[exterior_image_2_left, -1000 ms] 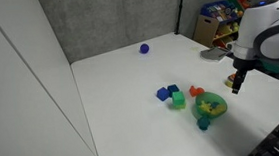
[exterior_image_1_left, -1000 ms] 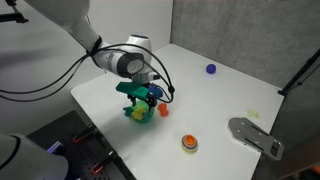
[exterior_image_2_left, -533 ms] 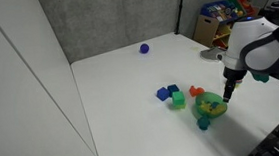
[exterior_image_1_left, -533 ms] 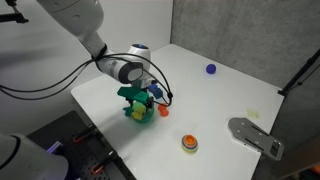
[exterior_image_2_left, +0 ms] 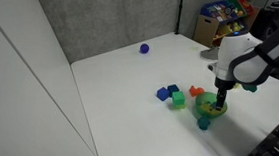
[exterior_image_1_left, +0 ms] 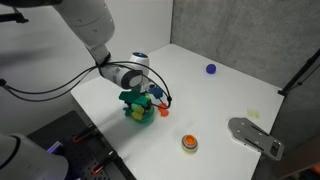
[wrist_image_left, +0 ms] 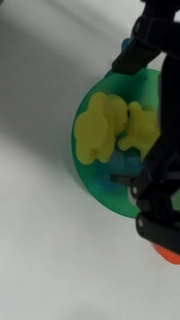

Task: Remove the yellow object from the bowl

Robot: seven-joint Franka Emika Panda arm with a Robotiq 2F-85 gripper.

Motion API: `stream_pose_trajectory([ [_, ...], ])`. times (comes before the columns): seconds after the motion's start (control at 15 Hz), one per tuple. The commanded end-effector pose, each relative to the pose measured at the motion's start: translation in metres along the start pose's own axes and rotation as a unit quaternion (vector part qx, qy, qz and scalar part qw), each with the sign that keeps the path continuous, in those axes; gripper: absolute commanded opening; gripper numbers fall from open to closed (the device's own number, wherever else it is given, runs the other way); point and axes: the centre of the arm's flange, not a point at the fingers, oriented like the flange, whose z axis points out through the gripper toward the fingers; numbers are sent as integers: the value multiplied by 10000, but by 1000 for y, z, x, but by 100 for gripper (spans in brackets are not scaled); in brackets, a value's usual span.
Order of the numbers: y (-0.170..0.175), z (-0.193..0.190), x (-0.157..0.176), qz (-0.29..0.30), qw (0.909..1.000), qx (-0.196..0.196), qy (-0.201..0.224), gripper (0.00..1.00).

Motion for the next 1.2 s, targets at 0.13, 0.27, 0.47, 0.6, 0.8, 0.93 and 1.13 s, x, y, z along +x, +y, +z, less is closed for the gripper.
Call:
stream_pose_trajectory([
  [0.13, 3, 22, 15, -234, 9996, 37, 124, 100],
  [0.27, 3, 27, 16, -245, 9996, 19, 130, 72],
  [0.47, 3, 25, 17, -182, 9998, -22, 87, 60],
  [0.6, 2, 17, 18, -118, 9999, -1, 88, 41],
  [0.8, 3, -2, 19, 17, 9999, 81, 146, 19],
  [0.93, 2, -15, 19, 67, 9997, 154, 167, 3],
  [1.13, 3, -36, 18, 196, 9991, 302, 215, 0],
])
